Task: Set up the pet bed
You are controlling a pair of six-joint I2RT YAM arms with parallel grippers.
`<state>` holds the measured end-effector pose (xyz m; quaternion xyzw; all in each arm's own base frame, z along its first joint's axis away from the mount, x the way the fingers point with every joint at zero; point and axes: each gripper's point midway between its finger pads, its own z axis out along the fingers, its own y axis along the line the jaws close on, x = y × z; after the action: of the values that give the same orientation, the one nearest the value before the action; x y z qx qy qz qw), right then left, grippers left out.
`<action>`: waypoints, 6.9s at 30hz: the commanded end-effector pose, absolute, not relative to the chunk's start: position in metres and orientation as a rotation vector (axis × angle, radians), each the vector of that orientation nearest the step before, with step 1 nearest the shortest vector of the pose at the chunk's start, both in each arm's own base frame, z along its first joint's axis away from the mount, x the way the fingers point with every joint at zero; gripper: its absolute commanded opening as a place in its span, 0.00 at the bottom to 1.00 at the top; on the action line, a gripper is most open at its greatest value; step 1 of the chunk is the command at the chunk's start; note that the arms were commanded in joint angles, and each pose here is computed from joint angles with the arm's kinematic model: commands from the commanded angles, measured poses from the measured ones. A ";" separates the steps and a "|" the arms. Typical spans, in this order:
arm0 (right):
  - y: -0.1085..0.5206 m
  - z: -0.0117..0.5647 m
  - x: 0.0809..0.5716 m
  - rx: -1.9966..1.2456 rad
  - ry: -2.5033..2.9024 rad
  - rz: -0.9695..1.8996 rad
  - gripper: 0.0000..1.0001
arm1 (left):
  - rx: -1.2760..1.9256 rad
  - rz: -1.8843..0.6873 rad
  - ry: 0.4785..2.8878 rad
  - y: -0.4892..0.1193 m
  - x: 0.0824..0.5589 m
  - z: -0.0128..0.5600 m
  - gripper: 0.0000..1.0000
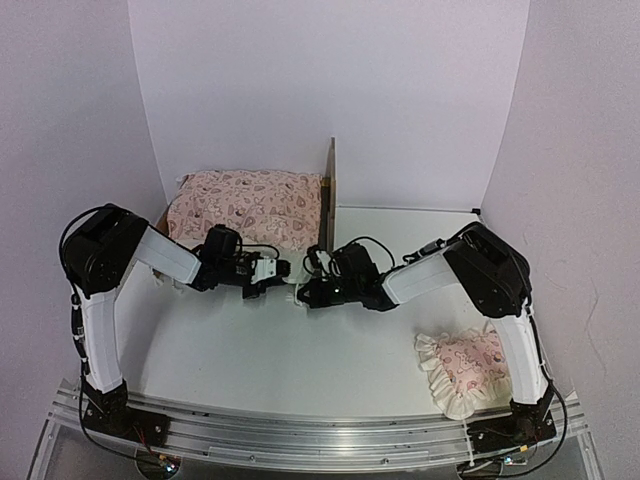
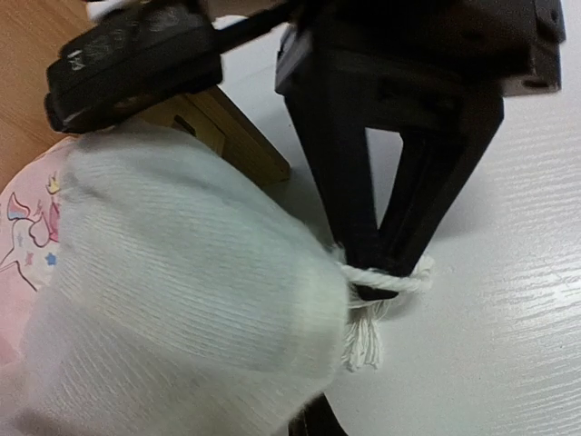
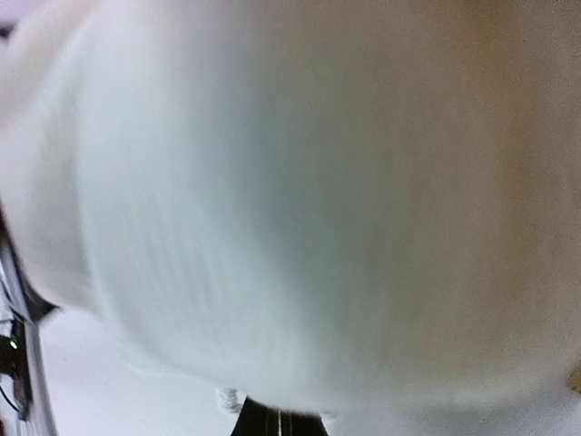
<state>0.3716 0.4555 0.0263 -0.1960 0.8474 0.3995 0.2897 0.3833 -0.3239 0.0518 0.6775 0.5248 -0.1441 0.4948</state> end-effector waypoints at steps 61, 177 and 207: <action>0.477 0.038 0.371 -0.824 1.932 1.172 0.00 | 0.871 -1.373 2.427 -0.328 0.344 0.038 0.16; 0.412 0.004 0.364 -0.556 2.367 0.337 0.00 | 0.884 -0.889 2.474 -0.276 0.406 0.062 0.00; 0.371 0.042 0.383 -0.263 2.356 0.581 0.00 | 1.829 -0.451 1.406 -0.363 0.373 0.052 0.35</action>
<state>0.3751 0.3688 0.0421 -0.1223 0.9098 0.1930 0.3464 0.3446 -0.3406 0.0409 0.6767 0.6379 -0.2112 0.3010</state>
